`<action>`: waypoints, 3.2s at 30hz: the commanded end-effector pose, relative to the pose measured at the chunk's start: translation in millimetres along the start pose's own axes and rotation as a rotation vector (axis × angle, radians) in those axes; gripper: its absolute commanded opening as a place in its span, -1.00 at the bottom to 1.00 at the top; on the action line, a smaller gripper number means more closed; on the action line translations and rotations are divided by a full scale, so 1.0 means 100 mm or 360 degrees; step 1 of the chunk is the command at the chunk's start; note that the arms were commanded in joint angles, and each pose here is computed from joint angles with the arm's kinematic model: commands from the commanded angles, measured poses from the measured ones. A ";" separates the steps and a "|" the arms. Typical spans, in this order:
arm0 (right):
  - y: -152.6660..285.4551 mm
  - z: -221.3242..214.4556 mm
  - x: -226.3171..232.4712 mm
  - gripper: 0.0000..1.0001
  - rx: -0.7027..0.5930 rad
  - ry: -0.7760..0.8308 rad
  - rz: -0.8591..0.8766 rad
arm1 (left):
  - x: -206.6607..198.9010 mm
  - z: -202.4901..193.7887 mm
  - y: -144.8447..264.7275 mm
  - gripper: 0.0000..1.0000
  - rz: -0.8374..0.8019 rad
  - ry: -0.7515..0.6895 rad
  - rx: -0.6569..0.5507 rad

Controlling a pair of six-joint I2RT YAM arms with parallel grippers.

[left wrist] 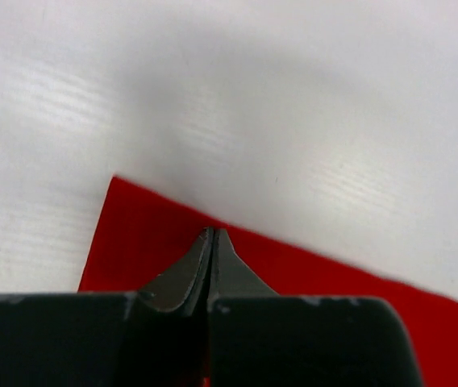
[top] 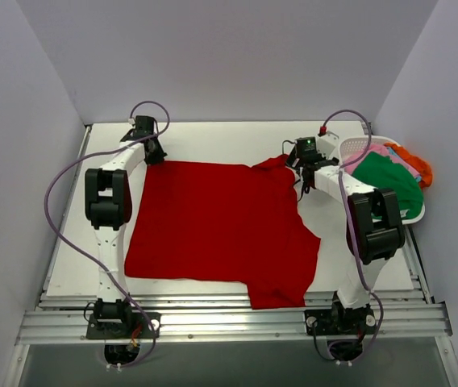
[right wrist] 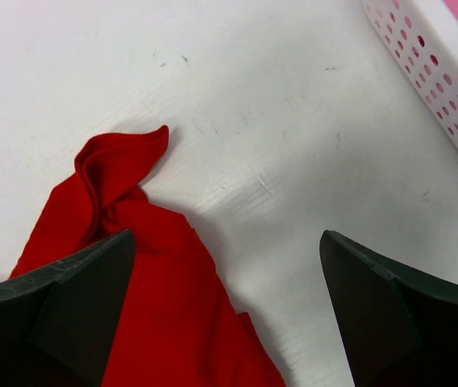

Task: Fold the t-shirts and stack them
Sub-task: Flatten the tshirt out

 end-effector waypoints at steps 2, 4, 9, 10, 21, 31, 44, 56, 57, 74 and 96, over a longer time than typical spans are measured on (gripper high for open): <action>0.06 0.30 0.07 0.86 -0.0088 -0.0114 0.0093 | 0.16 0.07 -0.13 -0.95 0.0190 -0.0013 0.0124; 0.01 0.31 0.08 0.86 -0.0089 -0.0124 0.0096 | 0.12 0.16 -0.21 -0.95 0.0168 0.0000 0.0122; -0.11 0.31 0.10 0.86 -0.0065 -0.0136 0.0115 | 0.26 0.36 -0.24 -0.95 0.0240 0.0017 0.0107; -0.12 0.32 0.12 0.87 -0.0065 -0.0142 0.0124 | 0.28 0.39 -0.25 -0.95 0.0243 0.0025 0.0102; -0.30 -0.05 0.30 0.94 0.0082 -0.0195 0.0297 | 0.17 0.66 0.40 -0.82 0.0112 0.0116 -0.0119; -0.25 -0.11 0.29 0.94 0.0085 -0.0213 0.0335 | -0.06 0.51 1.07 0.36 -0.0099 0.0097 -0.0211; -0.17 -0.06 0.16 0.93 0.0061 -0.0231 0.0360 | 0.14 0.17 0.32 0.26 0.0108 0.0025 -0.0023; -0.26 -0.07 0.05 0.93 0.0074 -0.0271 0.0366 | 0.25 0.11 0.13 -0.14 0.0172 0.0006 0.0011; -0.26 -0.07 0.05 0.93 0.0076 -0.0271 0.0371 | 0.26 0.11 0.12 -0.14 0.0176 0.0006 0.0011; -0.37 -0.09 -0.22 0.92 0.0102 -0.0415 0.0442 | 0.23 -0.13 -0.10 -0.41 0.0326 -0.0169 0.0228; -0.41 -0.08 -0.27 0.90 0.0105 -0.0502 0.0552 | 1.10 0.84 0.61 -0.95 0.0624 0.0188 -0.0290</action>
Point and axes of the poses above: each gripper's point midway between its finger pads, its own y axis back along the fingers, its own x axis along the line the jaws close on, z = x × y, the point moved 3 cm from there along y, back along the fingers, and after that the axes turned 11 degrees about y, right-handed, at the moved point
